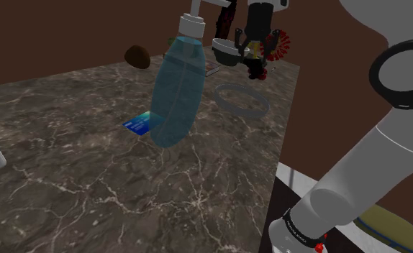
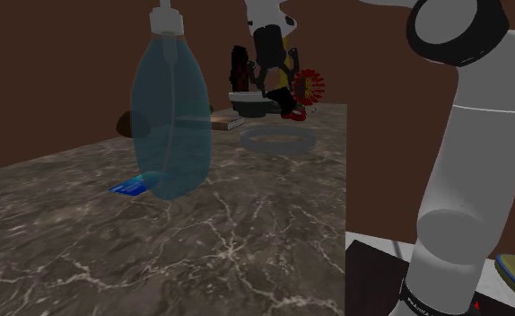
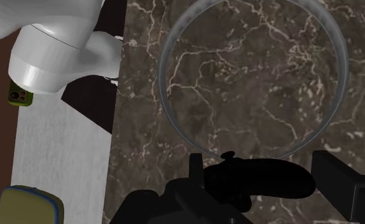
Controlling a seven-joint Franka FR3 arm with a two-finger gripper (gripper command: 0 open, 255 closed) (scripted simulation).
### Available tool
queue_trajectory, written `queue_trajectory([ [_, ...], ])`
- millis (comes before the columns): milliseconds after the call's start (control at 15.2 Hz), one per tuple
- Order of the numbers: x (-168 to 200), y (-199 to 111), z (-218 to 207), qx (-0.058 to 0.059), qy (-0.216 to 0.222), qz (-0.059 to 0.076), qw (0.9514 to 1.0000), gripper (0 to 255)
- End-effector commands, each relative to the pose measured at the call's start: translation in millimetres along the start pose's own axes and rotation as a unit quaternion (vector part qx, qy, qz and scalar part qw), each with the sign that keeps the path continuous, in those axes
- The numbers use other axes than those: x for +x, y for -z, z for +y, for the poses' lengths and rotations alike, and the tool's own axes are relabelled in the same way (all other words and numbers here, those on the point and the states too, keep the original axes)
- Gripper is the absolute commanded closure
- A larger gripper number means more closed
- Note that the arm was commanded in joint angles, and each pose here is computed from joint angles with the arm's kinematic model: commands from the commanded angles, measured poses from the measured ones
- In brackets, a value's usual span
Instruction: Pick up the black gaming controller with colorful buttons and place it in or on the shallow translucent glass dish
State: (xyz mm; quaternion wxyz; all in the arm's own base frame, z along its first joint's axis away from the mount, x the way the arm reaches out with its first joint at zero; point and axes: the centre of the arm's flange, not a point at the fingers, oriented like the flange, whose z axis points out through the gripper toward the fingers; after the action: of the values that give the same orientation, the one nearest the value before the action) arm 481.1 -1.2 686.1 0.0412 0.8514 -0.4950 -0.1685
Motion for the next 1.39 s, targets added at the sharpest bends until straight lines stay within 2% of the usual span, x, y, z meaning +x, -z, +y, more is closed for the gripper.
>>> queue_trajectory([
  [0, -25, -5, 1, 0.000, 0.000, 0.000, 1.0000, 255],
  [396, -107, -21, 5, 0.000, 0.000, 0.000, 1.0000, 255],
  [1320, -88, -90, -12, 0.000, 0.000, 0.000, 1.0000, 255],
])
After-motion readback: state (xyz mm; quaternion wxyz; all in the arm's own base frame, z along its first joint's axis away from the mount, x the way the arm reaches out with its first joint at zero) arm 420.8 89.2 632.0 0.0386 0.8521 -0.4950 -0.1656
